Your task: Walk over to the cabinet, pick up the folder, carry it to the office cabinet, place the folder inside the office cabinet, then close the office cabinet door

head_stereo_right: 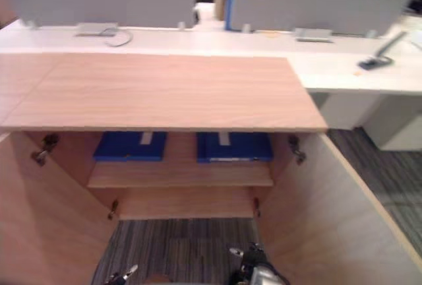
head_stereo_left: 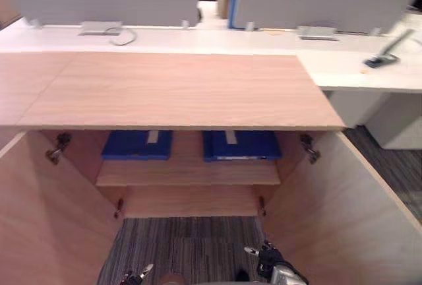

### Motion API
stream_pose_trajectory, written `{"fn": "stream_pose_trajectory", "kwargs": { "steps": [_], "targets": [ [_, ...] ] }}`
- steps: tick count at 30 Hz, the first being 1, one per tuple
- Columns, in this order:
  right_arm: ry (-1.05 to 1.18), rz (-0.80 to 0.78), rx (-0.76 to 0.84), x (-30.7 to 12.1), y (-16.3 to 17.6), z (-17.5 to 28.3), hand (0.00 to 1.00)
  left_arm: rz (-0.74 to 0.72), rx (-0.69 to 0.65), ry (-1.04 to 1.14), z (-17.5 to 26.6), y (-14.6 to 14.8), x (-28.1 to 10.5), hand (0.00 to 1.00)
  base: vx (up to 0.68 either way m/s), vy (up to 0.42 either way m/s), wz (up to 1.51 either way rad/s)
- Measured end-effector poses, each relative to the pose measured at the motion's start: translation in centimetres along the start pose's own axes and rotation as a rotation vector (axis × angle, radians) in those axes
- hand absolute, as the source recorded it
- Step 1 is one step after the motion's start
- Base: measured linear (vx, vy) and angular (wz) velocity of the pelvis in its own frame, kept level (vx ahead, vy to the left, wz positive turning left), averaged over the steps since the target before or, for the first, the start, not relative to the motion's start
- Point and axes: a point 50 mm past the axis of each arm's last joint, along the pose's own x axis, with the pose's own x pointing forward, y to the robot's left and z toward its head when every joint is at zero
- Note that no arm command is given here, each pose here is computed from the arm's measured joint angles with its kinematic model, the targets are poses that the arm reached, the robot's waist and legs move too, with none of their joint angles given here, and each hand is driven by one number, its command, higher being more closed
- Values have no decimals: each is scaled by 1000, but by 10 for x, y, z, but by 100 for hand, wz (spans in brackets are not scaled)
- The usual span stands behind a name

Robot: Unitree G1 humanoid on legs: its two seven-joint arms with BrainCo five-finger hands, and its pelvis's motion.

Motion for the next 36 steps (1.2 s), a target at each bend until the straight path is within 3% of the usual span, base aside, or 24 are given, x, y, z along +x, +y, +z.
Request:
{"fn": "stream_pose_trajectory", "kwargs": {
  "steps": [6,16,22,36],
  "targets": [
    [-11,-24,27,-4,-6,-7,0,10,7,5,0,3,1,0,-69,165,-101],
    [-39,-70,280,-6,-15,-7,0,-7,-12,-1,7,-2,4,0,73,46,-57],
    [-44,-113,404,-6,-23,-5,0,-92,-41,-13,14,-28,4,0,60,-53,-11],
    [104,-256,519,-12,-55,-43,0,-53,-72,8,9,-13,4,0,-21,24,-15]
  ]
}}
